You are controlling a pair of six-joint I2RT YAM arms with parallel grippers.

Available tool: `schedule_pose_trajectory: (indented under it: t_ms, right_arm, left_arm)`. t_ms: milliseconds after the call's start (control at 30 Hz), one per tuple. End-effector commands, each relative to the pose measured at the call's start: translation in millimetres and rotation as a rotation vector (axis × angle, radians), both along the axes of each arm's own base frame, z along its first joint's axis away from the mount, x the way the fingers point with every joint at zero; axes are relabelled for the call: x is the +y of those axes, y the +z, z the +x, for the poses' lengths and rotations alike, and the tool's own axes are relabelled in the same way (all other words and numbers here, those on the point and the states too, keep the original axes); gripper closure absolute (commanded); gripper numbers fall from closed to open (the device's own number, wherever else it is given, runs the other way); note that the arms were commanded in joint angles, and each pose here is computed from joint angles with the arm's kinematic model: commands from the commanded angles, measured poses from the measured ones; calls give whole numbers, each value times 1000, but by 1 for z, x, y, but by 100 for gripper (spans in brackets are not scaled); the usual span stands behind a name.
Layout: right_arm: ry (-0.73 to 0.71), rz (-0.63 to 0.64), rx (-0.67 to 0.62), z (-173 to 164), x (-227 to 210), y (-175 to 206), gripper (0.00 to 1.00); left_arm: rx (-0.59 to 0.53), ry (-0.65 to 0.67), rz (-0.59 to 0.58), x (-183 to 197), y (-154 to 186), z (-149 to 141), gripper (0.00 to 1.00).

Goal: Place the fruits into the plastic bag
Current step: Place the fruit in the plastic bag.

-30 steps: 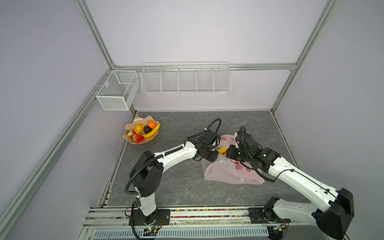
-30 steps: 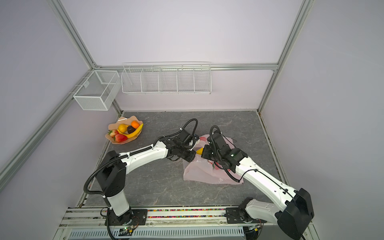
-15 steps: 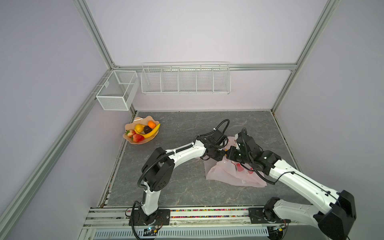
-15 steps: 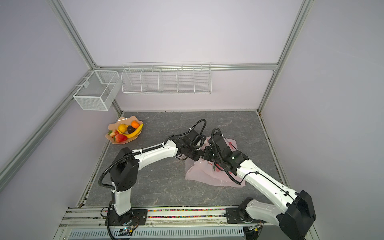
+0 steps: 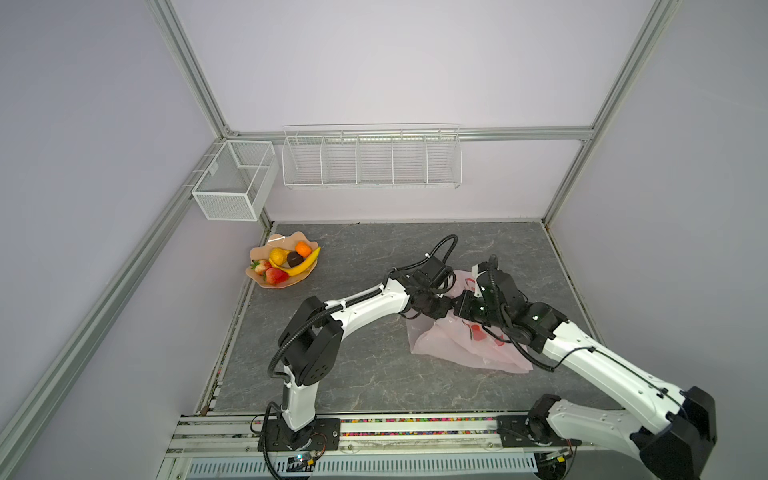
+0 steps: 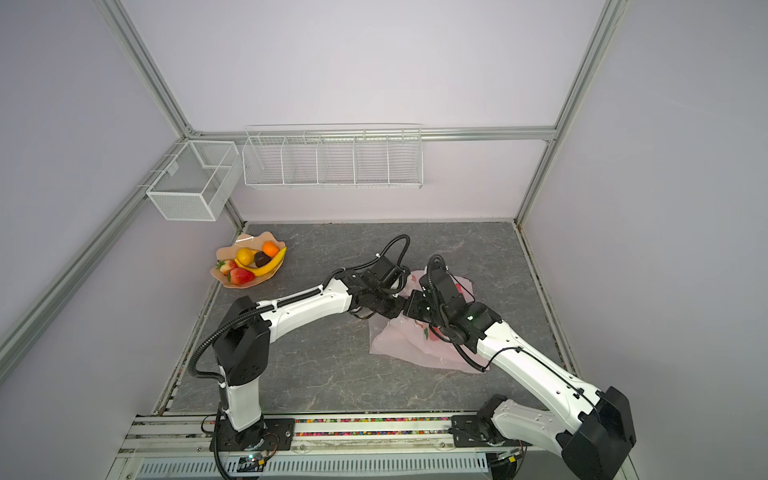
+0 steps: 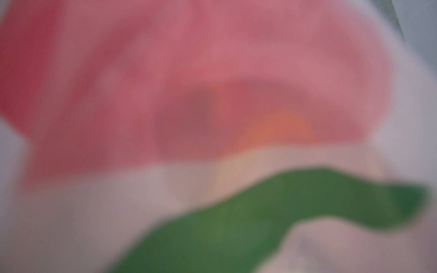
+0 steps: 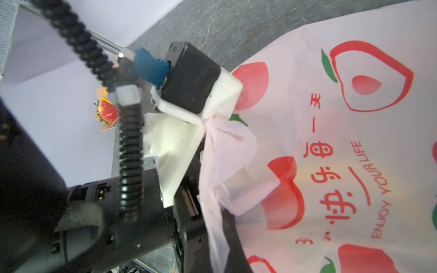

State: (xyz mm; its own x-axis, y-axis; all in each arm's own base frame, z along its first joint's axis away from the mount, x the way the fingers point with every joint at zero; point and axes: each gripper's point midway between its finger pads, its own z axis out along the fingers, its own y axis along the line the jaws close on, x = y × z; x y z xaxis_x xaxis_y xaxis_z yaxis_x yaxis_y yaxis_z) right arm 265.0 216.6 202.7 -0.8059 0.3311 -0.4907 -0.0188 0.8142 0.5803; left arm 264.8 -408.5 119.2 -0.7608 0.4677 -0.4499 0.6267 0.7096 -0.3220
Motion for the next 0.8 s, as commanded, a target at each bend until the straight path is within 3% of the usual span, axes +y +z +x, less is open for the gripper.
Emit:
schedule_pose_trajectory:
  t_ms: [0,267,467,767]
  right_arm:
    - [-32,-27,38,-3,-10,-12,94]
    - [-39,-34,38,-3,-13,-11,94]
    - [-44,-40,44,-2,-14,-13,94]
    - [-48,-51,50,-1,-14,-15,94]
  left_arm:
    - [-30,37,-72,6,39,4,30]
    - [-27,78,-71,28,51,7,29]
    - [-29,86,0,48,48,5,30]
    - [-42,189,-35,83,65,12,30]
